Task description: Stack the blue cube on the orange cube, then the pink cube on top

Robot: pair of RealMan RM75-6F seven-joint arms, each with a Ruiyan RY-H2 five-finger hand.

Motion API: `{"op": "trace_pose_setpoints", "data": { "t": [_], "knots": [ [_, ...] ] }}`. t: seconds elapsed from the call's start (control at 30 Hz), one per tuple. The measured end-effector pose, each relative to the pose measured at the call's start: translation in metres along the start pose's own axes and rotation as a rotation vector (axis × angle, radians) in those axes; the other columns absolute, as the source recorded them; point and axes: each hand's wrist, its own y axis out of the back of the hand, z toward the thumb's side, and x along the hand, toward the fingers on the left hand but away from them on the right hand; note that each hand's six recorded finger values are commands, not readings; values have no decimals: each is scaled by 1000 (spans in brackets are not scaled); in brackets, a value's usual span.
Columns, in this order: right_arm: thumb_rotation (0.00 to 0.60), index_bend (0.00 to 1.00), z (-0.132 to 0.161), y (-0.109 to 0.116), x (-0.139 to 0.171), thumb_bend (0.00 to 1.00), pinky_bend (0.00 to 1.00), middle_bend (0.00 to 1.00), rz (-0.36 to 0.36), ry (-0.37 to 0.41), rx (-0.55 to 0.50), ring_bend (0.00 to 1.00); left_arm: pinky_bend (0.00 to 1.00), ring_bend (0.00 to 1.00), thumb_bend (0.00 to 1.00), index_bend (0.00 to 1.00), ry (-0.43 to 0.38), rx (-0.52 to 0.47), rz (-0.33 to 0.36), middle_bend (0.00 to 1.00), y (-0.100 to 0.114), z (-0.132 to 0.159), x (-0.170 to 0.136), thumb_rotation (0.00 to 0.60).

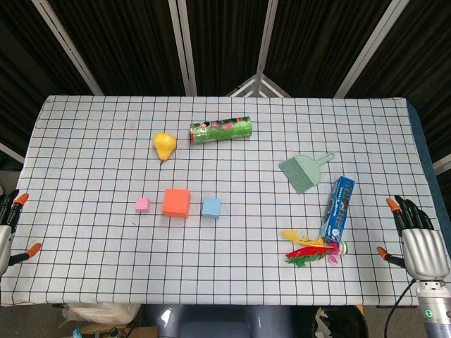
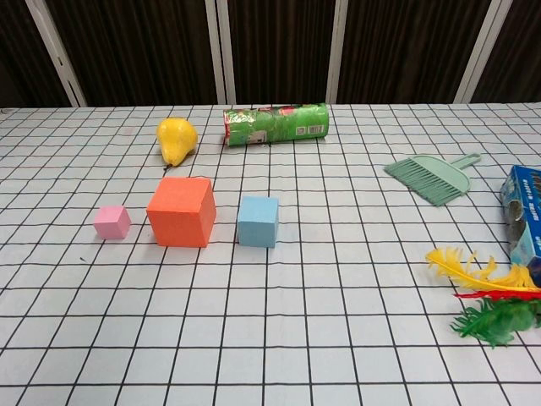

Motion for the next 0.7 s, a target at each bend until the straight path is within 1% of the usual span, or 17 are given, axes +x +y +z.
{"op": "trace_pose_setpoints", "data": {
  "t": [0.7],
  "knots": [
    [600, 82, 0, 3, 5, 190, 163, 73, 4, 7, -2, 70, 43, 0, 175, 67, -7, 5, -8, 16, -1, 5, -4, 600]
  ]
}}
